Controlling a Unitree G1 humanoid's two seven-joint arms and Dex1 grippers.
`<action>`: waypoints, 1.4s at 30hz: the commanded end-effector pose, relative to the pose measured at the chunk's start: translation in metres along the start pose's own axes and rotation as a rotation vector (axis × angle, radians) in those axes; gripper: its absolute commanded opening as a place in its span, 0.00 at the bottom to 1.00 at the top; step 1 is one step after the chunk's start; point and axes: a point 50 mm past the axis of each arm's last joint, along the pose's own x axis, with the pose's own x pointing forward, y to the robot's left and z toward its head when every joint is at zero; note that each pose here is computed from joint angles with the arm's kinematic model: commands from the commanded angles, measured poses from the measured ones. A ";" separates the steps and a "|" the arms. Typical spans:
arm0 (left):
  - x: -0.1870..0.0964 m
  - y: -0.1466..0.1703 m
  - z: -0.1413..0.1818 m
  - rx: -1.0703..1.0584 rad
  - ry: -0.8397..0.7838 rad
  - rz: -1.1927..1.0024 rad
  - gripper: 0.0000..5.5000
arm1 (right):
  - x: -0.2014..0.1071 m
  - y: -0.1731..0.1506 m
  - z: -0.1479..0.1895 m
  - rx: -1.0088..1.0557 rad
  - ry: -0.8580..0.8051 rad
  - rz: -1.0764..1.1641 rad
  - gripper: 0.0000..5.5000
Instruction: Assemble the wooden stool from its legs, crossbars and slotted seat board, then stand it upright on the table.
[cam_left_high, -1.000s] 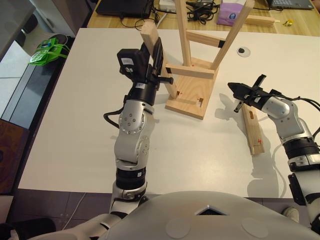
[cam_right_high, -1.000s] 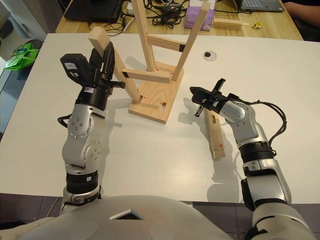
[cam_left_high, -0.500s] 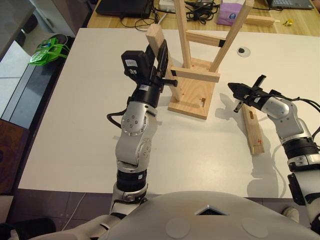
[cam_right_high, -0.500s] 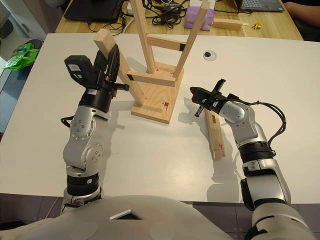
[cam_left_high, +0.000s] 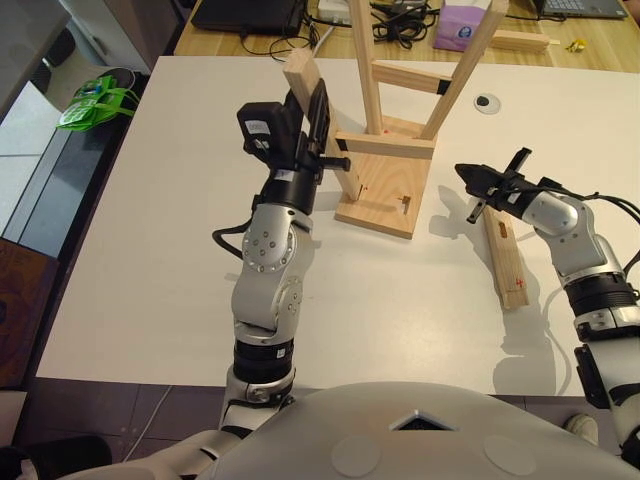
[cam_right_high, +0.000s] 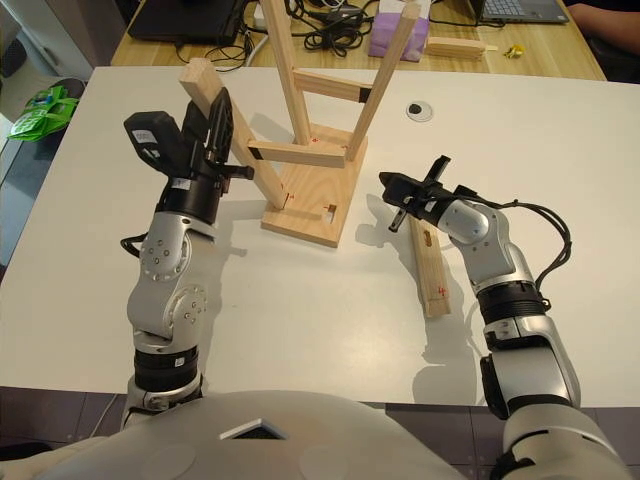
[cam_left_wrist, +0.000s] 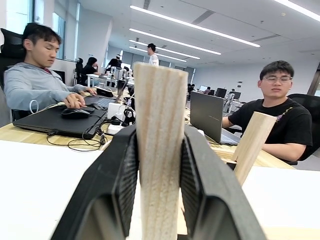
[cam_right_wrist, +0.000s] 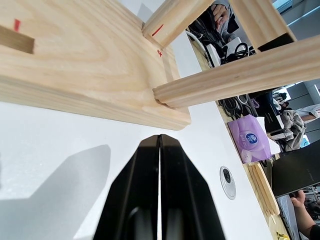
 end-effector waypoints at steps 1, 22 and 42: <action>0.001 -0.001 -0.001 0.015 -0.001 0.006 0.19 | 0.004 -0.006 0.006 -0.015 -0.014 -0.001 0.00; -0.017 -0.013 -0.063 0.067 0.118 -0.079 0.19 | 0.005 -0.018 0.011 0.072 -0.050 -0.025 0.00; 0.000 -0.025 -0.006 0.055 -0.189 -0.086 0.53 | 0.005 0.005 0.004 0.033 -0.031 -0.001 0.00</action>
